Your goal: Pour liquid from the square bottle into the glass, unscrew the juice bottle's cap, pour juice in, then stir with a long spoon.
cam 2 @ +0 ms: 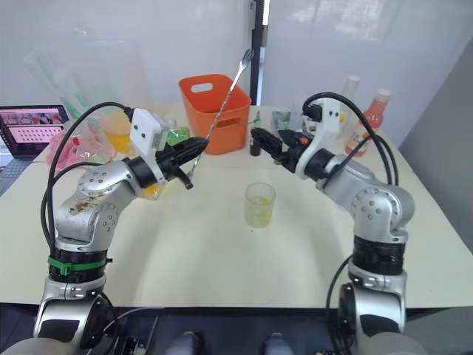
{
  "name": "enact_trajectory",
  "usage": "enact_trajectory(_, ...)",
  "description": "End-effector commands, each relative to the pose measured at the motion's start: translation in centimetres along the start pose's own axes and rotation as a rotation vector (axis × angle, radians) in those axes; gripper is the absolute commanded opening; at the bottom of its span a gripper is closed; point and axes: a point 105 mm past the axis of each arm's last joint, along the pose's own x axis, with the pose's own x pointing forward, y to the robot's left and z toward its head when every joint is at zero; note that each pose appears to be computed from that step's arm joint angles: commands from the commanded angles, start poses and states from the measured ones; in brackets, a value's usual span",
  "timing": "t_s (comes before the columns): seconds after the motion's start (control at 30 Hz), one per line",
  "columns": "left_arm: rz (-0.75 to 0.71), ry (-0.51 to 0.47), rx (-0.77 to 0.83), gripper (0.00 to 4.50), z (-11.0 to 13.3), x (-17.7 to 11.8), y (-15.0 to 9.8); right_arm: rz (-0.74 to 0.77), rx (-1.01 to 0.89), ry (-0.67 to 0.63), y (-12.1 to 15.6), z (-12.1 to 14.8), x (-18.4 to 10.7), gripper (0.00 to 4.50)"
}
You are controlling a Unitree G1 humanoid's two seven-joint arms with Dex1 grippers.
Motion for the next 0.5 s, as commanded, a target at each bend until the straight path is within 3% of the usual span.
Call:
enact_trajectory(0.03,-0.019,-0.07,0.03,0.03,1.9,0.8,-1.0,0.074,0.066,-0.073,2.3,1.6,0.7,4.5)
enact_trajectory(0.3,-0.054,-0.055,-0.004,0.03,1.0,1.4,-2.1,0.134,0.142,-0.116,4.1,1.8,2.1,4.5)
enact_trajectory(0.5,-0.094,-0.047,-0.017,0.03,0.9,1.5,-3.0,0.121,0.17,-0.15,3.7,2.2,2.6,4.5)
